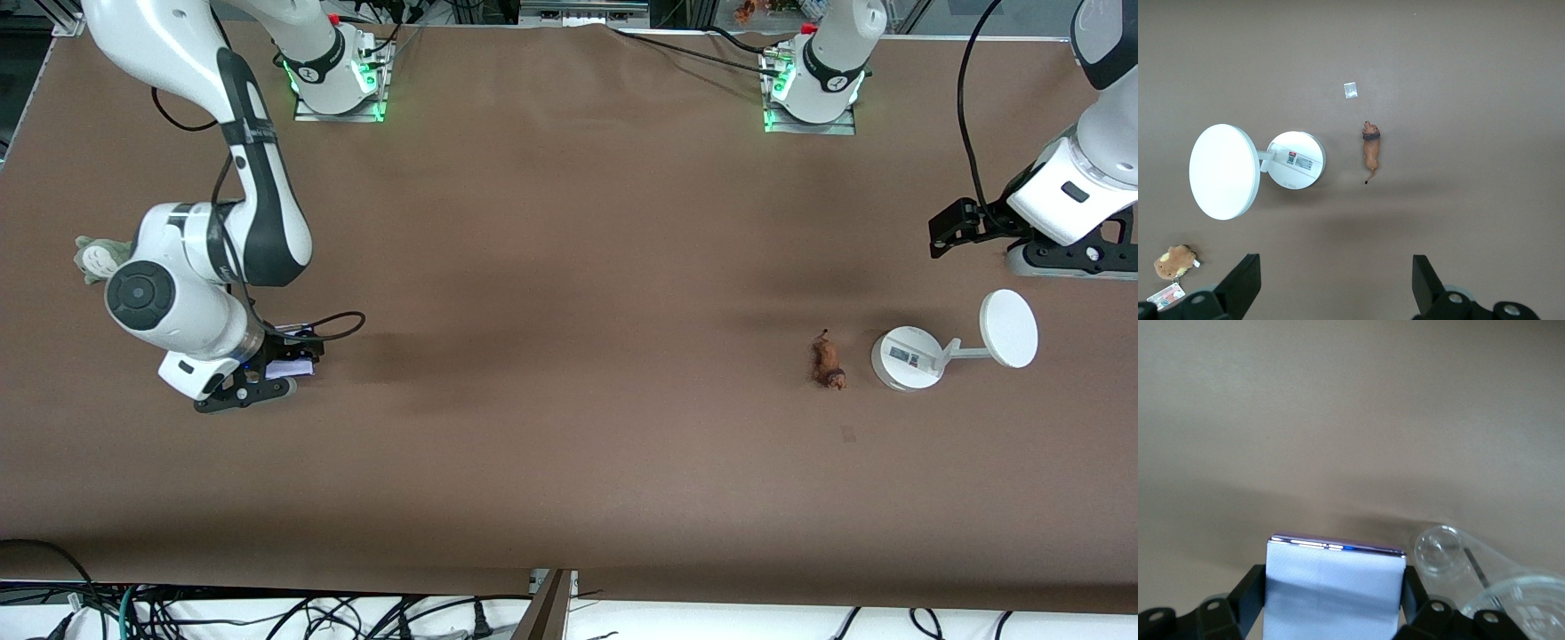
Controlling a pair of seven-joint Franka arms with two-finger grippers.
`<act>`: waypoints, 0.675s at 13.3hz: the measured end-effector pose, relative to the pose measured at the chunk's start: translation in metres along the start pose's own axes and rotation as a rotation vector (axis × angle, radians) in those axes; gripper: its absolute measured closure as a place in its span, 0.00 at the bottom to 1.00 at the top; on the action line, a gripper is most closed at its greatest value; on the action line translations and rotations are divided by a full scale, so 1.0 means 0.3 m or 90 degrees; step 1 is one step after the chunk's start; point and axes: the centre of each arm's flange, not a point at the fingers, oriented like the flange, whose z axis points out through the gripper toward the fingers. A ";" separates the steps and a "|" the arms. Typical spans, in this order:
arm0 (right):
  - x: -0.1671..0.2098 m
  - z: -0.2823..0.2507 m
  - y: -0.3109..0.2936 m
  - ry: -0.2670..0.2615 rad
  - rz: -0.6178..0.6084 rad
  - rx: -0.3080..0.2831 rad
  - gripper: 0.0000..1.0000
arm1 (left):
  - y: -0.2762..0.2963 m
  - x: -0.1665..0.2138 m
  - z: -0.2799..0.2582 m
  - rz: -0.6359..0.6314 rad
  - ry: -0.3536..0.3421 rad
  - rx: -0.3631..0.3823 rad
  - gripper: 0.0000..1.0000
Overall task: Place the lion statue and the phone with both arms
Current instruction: 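Carry the phone with the right gripper toward the glass cup, then lower the phone beside the glass cup and open the right gripper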
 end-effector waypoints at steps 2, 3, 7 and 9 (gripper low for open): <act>0.013 0.040 -0.016 0.011 0.004 0.005 0.14 | 0.000 0.000 0.000 0.000 0.000 0.000 0.00; 0.015 0.053 -0.022 0.013 0.012 0.016 0.14 | 0.000 0.000 0.000 0.000 -0.001 0.000 0.00; 0.020 0.092 -0.009 0.021 0.011 0.033 0.14 | 0.001 -0.001 0.001 0.000 -0.002 0.000 0.00; 0.025 0.138 -0.003 0.024 0.011 0.027 0.14 | 0.001 -0.001 0.001 0.000 -0.002 0.000 0.00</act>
